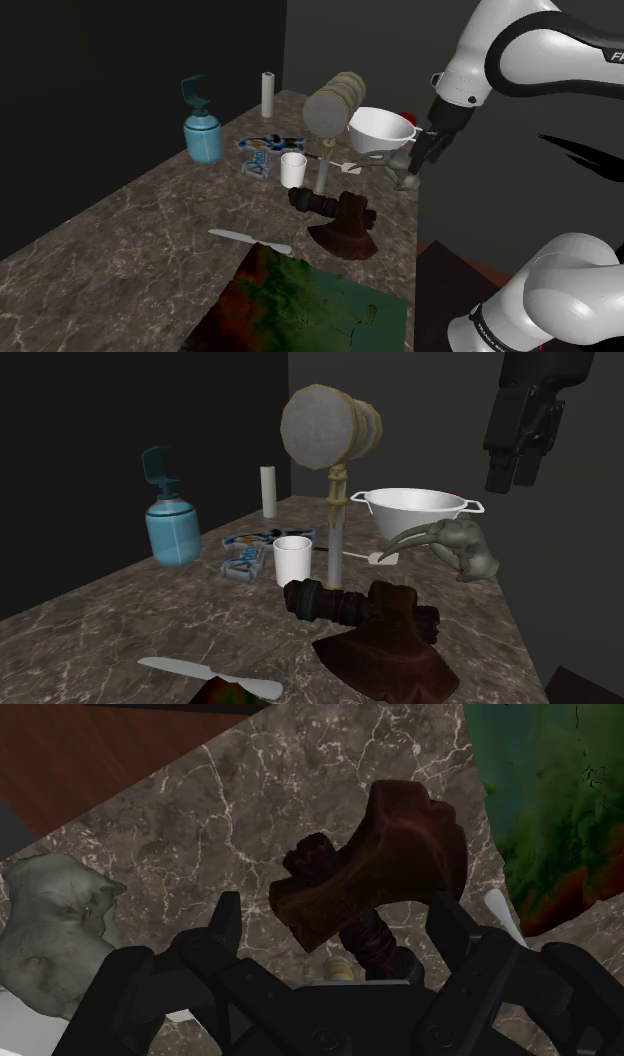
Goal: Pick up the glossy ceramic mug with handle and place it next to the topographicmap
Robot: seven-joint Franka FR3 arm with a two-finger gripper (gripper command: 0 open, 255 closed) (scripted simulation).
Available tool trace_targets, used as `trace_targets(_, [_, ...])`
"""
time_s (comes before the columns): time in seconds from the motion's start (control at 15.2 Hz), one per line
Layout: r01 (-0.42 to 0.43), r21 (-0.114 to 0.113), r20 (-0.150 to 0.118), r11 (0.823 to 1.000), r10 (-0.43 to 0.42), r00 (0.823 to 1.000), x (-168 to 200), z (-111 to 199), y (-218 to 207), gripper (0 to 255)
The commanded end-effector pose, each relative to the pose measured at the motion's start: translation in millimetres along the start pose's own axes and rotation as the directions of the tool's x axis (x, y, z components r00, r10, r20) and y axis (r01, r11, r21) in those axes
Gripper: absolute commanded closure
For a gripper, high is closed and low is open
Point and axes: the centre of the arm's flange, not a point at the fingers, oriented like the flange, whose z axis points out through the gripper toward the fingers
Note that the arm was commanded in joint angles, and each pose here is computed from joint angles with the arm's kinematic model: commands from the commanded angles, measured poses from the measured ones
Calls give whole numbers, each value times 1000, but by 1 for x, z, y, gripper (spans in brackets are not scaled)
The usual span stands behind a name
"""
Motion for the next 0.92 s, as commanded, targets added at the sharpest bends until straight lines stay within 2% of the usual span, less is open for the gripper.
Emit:
trace_targets(0.0, [0,0,0,1000,0,1000,0,0,0,0])
trace_targets(0.86, [-61,-34,-13,998,60,998,145,69,-61,0])
